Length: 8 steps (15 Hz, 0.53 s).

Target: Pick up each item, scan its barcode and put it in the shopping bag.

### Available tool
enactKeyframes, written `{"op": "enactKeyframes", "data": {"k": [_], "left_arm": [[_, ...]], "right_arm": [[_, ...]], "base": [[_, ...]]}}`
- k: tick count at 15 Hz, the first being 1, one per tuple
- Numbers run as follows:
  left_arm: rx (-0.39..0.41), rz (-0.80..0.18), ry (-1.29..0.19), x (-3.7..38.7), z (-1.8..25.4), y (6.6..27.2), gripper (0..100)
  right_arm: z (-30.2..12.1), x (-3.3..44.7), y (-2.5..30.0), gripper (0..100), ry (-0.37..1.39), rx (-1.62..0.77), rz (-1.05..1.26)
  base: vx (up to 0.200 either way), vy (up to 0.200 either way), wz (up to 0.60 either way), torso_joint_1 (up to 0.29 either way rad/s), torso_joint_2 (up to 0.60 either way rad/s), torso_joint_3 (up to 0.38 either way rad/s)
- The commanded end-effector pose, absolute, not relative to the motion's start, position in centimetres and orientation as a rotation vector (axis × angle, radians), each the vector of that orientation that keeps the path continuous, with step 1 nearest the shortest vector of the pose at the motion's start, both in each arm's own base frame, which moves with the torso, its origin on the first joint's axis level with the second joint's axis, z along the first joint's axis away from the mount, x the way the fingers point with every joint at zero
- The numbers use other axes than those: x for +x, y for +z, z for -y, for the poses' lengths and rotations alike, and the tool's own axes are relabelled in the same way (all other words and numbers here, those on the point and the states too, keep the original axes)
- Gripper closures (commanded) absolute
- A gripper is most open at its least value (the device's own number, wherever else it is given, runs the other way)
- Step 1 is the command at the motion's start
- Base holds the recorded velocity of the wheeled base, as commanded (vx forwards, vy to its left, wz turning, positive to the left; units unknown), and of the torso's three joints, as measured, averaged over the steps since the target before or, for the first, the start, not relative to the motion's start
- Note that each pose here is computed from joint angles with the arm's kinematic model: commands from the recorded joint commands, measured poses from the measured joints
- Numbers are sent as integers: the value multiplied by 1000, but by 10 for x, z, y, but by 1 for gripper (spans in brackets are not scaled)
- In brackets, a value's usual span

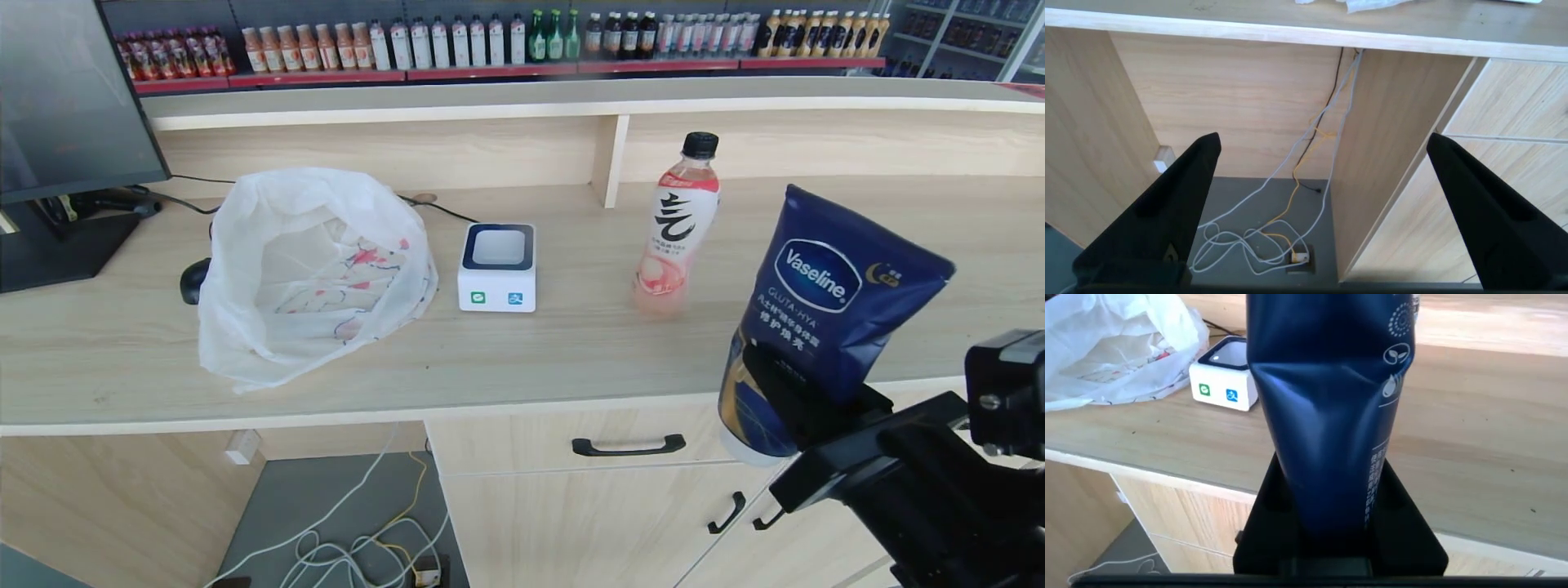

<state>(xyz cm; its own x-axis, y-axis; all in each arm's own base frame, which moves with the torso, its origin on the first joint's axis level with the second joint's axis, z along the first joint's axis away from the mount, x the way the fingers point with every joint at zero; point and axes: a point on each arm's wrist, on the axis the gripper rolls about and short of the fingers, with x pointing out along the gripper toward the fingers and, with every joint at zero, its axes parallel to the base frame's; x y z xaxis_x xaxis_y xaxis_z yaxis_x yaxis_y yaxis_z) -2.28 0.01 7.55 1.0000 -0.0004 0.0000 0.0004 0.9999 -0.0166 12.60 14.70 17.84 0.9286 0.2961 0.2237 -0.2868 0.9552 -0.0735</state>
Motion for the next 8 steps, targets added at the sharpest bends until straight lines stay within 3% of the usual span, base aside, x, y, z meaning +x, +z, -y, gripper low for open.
{"op": "enactKeyframes", "data": {"k": [1, 8], "left_arm": [[-17, 0, 0, -23, 0, 75, 0], [-17, 0, 0, -23, 0, 75, 0]], "right_arm": [[-143, 122, 182, 100, 298, -29, 249], [-137, 113, 181, 100, 318, -53, 257]], "base": [[0, 0, 0, 0, 0, 0], [0, 0, 0, 0, 0, 0]]}}
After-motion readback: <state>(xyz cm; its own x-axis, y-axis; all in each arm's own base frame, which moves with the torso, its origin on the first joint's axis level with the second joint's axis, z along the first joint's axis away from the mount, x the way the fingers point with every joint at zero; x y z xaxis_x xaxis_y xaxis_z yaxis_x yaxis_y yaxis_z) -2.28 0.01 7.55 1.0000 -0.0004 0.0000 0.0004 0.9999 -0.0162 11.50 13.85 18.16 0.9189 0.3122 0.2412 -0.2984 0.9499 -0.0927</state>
